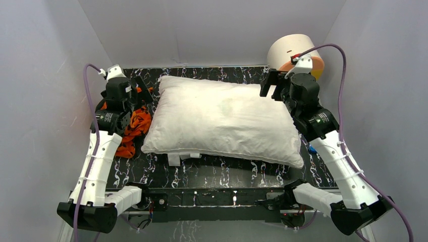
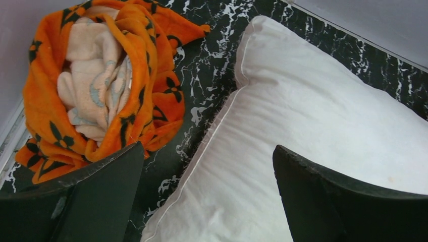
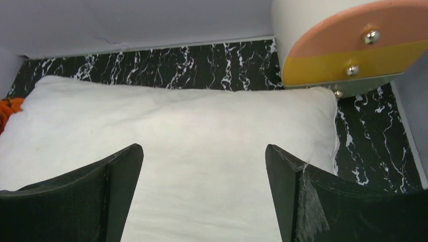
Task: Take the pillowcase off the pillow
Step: Reset both arms
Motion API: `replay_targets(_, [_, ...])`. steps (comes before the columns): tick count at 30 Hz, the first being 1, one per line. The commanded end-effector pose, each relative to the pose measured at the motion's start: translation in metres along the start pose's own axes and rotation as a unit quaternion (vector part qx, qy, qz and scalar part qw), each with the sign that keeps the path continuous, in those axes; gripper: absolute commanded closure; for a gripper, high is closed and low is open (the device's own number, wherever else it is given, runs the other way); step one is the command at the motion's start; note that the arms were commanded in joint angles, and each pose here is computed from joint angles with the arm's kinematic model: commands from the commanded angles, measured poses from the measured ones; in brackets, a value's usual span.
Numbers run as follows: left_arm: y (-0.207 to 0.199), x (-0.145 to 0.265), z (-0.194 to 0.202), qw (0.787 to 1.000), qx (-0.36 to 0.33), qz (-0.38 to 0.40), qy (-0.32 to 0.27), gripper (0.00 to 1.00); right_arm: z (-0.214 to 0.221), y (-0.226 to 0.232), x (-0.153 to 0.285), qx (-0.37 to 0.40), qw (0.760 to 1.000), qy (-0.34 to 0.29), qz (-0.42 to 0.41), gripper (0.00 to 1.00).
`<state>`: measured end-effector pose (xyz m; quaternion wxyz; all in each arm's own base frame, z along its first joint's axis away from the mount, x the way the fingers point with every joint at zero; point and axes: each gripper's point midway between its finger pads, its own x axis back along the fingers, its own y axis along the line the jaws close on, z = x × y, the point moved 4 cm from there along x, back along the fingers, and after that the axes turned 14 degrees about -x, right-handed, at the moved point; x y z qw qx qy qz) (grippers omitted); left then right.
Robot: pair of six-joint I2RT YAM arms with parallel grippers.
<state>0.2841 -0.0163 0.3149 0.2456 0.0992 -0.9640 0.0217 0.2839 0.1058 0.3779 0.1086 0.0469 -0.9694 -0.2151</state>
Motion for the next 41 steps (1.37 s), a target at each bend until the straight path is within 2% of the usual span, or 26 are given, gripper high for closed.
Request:
replay_targets(1, [0.016, 0.002, -0.013, 0.998, -0.001, -0.059, -0.013, 0.02, -0.005, 0.007, 0.025, -0.027, 0.999, 0.029, -0.022, 0.01])
replay_targets(7, [0.006, 0.005, -0.017, 0.999, 0.029, -0.031, -0.010, 0.02, -0.005, 0.002, 0.029, -0.020, 0.999, 0.012, -0.023, 0.01])
replay_targets(10, [0.012, 0.015, -0.016, 0.997, 0.053, -0.043, -0.023, 0.02, -0.027, -0.004, 0.033, -0.054, 0.998, -0.029, 0.025, 0.01])
replay_targets(12, [0.018, 0.020, -0.017, 0.996, 0.061, -0.055, -0.040, 0.02, -0.037, 0.005, 0.038, -0.047, 0.998, -0.043, -0.010, 0.01])
replay_targets(15, [0.020, 0.023, -0.021, 0.995, 0.057, -0.056, -0.060, 0.02, -0.038, 0.018, 0.038, -0.041, 0.998, -0.030, -0.046, 0.01])
replay_targets(23, [0.018, 0.021, -0.022, 0.996, 0.044, -0.049, -0.055, 0.02, -0.015, 0.016, 0.023, -0.033, 0.999, 0.024, -0.034, 0.01])
replay_targets(30, [0.014, 0.021, -0.015, 0.998, 0.033, -0.033, -0.033, 0.02, -0.020, 0.002, 0.009, 0.010, 1.000, 0.004, 0.021, 0.01])
replay_targets(37, [0.023, 0.024, -0.012, 0.998, -0.001, -0.061, -0.011, 0.02, -0.046, -0.003, -0.020, 0.070, 0.993, -0.027, 0.092, 0.01])
replay_targets(41, [0.025, 0.021, -0.015, 0.997, -0.008, -0.073, -0.005, 0.02, -0.052, 0.001, -0.022, 0.074, 0.993, -0.033, 0.086, 0.02])
